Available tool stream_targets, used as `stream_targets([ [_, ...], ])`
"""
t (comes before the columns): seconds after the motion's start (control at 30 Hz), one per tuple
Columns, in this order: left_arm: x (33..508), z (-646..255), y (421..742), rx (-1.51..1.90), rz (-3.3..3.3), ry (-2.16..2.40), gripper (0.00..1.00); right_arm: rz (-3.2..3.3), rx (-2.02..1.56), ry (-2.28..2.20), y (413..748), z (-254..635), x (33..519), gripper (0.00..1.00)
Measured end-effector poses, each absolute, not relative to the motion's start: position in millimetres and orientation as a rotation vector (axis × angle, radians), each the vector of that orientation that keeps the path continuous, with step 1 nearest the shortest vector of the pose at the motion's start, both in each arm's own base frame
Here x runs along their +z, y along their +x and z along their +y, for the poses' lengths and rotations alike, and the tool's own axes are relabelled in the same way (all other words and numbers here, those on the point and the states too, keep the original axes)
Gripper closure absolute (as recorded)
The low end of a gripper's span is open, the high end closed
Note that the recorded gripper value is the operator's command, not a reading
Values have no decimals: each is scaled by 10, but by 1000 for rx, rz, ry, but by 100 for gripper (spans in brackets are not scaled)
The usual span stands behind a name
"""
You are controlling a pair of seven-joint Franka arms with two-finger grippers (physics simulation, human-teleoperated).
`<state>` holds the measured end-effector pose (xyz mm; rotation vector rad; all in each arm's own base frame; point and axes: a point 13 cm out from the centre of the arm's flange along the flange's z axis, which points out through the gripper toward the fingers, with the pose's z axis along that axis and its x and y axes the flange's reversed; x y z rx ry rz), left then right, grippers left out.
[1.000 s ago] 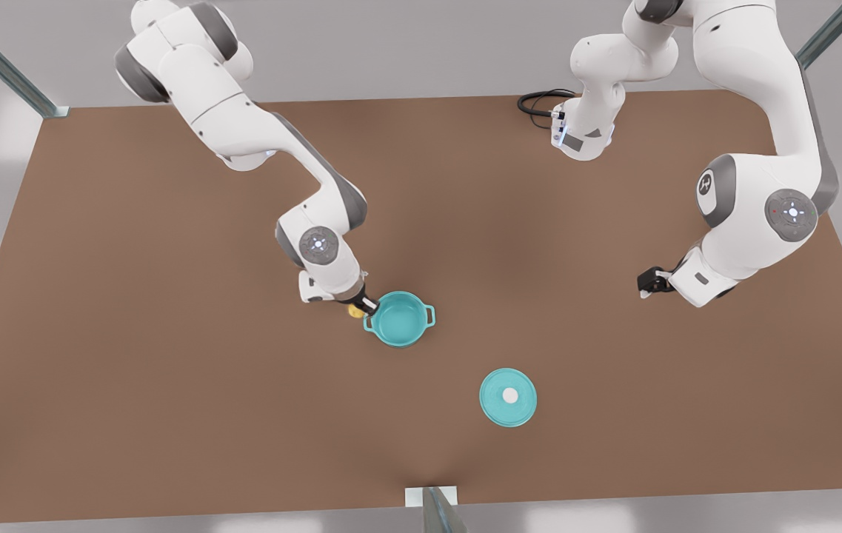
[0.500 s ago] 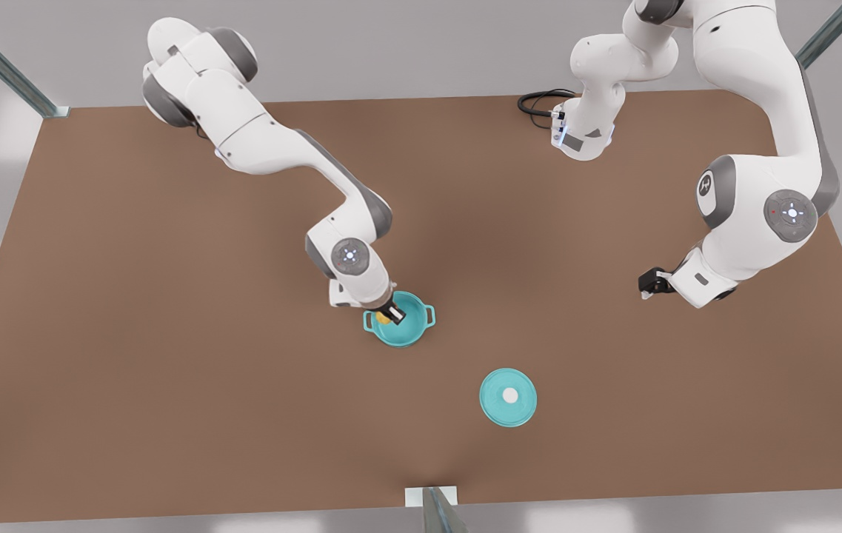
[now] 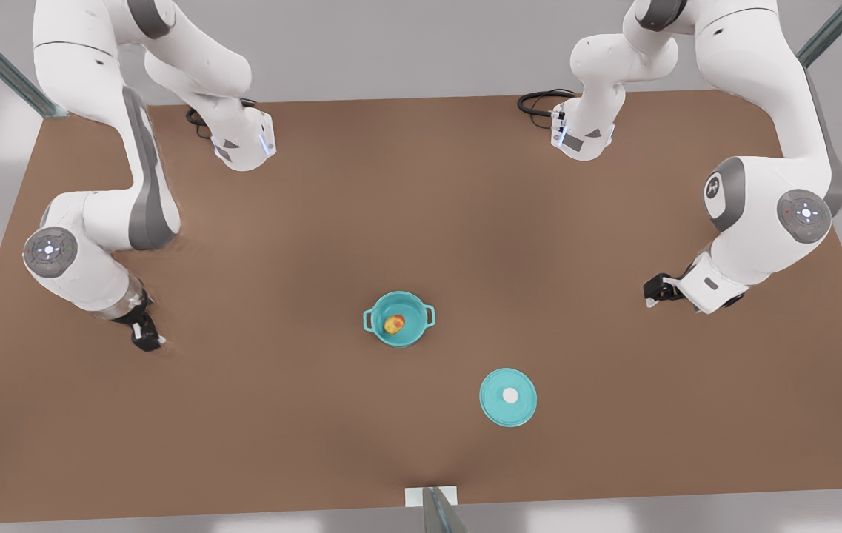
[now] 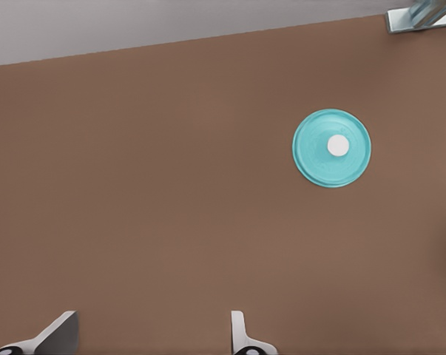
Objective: Open the pot lid and put the potato into the pot
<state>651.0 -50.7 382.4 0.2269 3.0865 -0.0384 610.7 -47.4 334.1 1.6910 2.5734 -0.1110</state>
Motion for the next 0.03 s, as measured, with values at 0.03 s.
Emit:
stream_targets([
  [0.03,3822,-511,6510,-39,3087,228,0,2582,-129,1705,5890,-795,3438,0],
])
